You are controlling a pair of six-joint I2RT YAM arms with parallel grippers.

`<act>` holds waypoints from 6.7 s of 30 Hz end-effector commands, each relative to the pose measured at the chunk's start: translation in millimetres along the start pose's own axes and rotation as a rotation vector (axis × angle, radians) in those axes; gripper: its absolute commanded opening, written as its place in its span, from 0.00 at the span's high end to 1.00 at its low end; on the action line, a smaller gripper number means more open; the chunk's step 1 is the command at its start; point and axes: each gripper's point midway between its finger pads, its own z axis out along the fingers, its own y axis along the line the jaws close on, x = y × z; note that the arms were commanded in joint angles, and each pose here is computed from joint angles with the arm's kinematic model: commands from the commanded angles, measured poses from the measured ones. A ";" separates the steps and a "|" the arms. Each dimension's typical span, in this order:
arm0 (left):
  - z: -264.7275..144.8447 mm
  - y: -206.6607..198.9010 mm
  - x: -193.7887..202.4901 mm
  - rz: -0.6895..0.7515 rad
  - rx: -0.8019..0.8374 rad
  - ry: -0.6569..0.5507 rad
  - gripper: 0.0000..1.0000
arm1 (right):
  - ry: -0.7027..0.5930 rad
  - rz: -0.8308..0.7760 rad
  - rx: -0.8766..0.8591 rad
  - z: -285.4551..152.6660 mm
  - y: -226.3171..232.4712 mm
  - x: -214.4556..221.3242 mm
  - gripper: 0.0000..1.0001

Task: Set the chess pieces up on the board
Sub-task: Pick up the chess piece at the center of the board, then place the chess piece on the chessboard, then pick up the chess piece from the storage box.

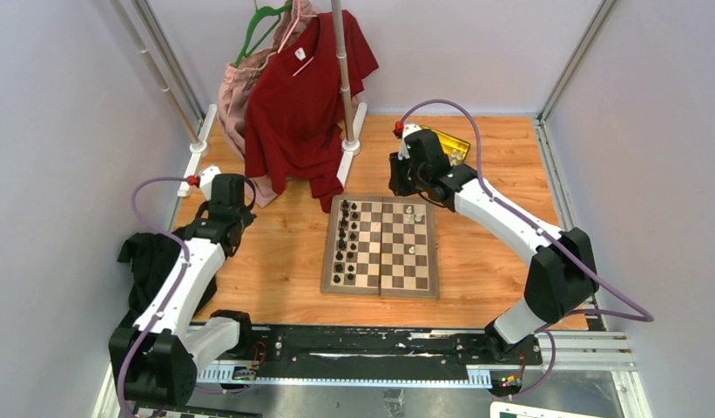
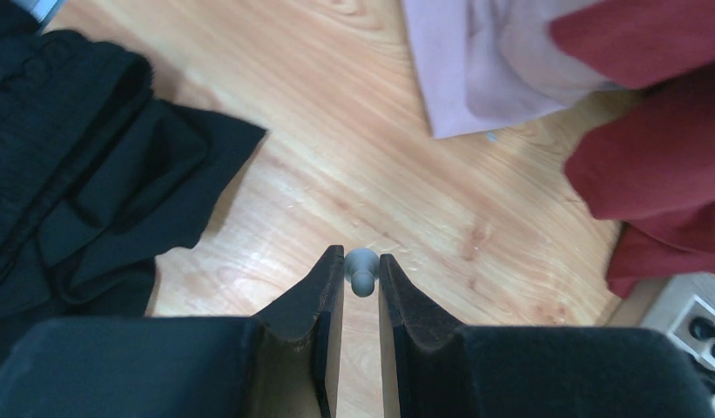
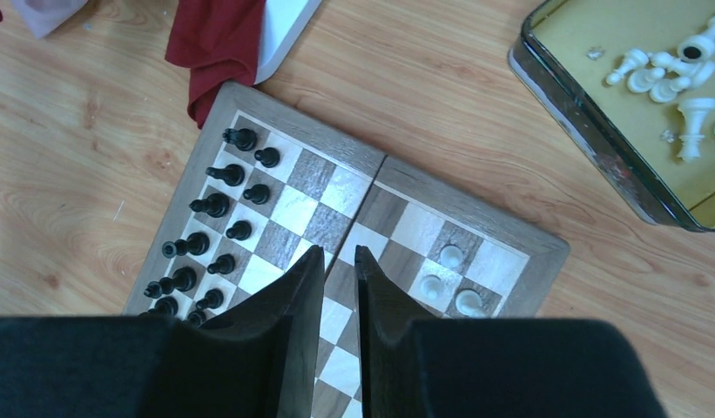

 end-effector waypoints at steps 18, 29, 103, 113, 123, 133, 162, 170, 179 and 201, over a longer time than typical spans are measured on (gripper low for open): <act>-67.8 -195.6 -2.2 0.582 0.546 -0.060 1.00 | -0.154 0.154 0.214 -40.5 -83.1 -20.1 0.76; -119.7 -253.0 71.1 0.905 0.824 0.011 1.00 | -0.172 0.284 0.448 -68.3 -148.8 -8.4 0.77; -113.4 -347.9 277.7 1.089 0.814 0.419 1.00 | -0.113 0.507 0.591 -44.7 -230.6 21.5 0.77; -110.0 -348.1 282.7 1.090 0.812 0.425 0.93 | -0.110 0.507 0.591 -44.7 -230.6 23.3 0.77; -113.0 -348.1 274.6 1.087 0.809 0.406 0.68 | -0.109 0.505 0.586 -44.3 -229.8 23.9 0.77; -116.5 -341.9 260.2 1.079 0.785 0.375 0.57 | -0.113 0.504 0.583 -44.8 -229.5 22.8 0.77; -175.1 -297.5 40.9 0.801 0.686 0.010 0.30 | 0.079 0.353 0.371 65.1 -235.1 -62.3 0.69; -162.0 -286.5 42.0 0.816 0.673 0.006 0.29 | 0.125 0.364 0.332 108.7 -237.2 -62.4 0.67; -152.6 -285.0 46.6 0.820 0.688 0.022 0.29 | 0.190 0.379 0.321 138.9 -239.6 -40.5 0.65; -142.7 -281.4 49.7 0.823 0.712 0.049 0.28 | 0.294 0.377 0.347 170.6 -241.3 -4.0 0.64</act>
